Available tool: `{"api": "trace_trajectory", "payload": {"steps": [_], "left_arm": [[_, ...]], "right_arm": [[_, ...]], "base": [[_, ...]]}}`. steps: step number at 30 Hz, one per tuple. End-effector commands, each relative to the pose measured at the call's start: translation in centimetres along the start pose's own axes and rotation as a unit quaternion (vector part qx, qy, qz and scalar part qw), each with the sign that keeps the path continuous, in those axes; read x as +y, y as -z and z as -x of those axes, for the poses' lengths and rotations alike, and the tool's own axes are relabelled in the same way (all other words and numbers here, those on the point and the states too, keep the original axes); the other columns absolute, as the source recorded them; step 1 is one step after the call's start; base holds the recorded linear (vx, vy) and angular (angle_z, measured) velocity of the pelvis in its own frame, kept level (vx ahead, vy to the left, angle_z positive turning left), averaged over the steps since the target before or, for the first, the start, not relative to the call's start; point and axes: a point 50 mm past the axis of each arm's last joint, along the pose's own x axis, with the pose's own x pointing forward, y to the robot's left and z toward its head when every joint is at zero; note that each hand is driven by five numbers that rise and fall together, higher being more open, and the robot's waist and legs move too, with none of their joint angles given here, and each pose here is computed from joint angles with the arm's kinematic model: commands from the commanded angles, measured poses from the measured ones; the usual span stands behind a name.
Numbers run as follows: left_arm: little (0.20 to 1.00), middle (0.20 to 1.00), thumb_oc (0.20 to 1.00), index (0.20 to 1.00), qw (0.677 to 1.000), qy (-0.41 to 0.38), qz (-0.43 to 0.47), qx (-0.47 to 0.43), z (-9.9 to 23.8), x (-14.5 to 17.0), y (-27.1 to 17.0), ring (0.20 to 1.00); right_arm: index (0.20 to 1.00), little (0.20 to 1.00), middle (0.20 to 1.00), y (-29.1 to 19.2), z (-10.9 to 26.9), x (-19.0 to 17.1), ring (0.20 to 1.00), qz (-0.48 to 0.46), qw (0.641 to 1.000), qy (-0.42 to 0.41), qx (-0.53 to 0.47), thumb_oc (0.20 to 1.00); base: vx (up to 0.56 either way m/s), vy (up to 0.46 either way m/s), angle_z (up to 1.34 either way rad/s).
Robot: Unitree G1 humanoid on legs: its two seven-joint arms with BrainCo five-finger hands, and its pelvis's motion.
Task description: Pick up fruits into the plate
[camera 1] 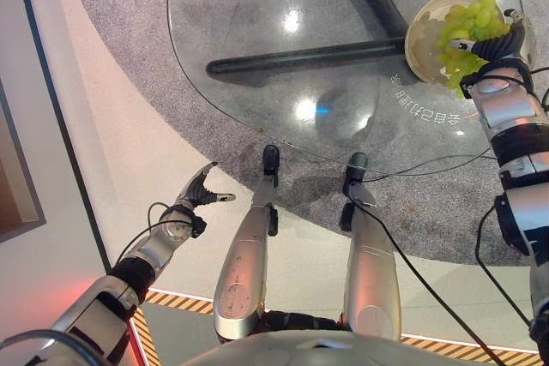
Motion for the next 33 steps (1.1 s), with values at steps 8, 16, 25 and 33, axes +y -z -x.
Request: {"api": "trace_trajectory", "payload": {"steps": [8,16,25,33], "left_arm": [[1.000,1.000,1.000,1.000,1.000,0.011,0.016,0.004,0.8,-1.3,0.8,1.000],[1.000,1.000,1.000,1.000,1.000,0.012,0.019,0.009,1.1,-1.2,1.1,1.000],[1.000,1.000,1.000,1.000,0.999,0.006,0.023,0.043,1.5,-0.7,2.7,1.000],[1.000,1.000,1.000,1.000,0.996,0.003,0.035,0.080,2.1,-0.8,4.4,1.000]], "right_arm": [[1.000,1.000,1.000,0.1,-0.9,-3.6,1.000,0.069,0.994,0.077,-0.023,1.000],[1.000,1.000,1.000,0.4,-0.5,-3.4,1.000,0.044,0.995,0.084,-0.043,1.000],[1.000,1.000,1.000,1.4,1.2,-2.6,1.000,-0.020,0.993,0.080,-0.087,1.000],[1.000,1.000,1.000,2.7,2.8,-2.2,1.000,-0.053,0.990,0.066,-0.108,1.000]], "base": [[0.00,0.000,0.00],[0.00,0.004,0.00],[0.02,0.020,0.01],[0.04,0.045,0.00]]}}
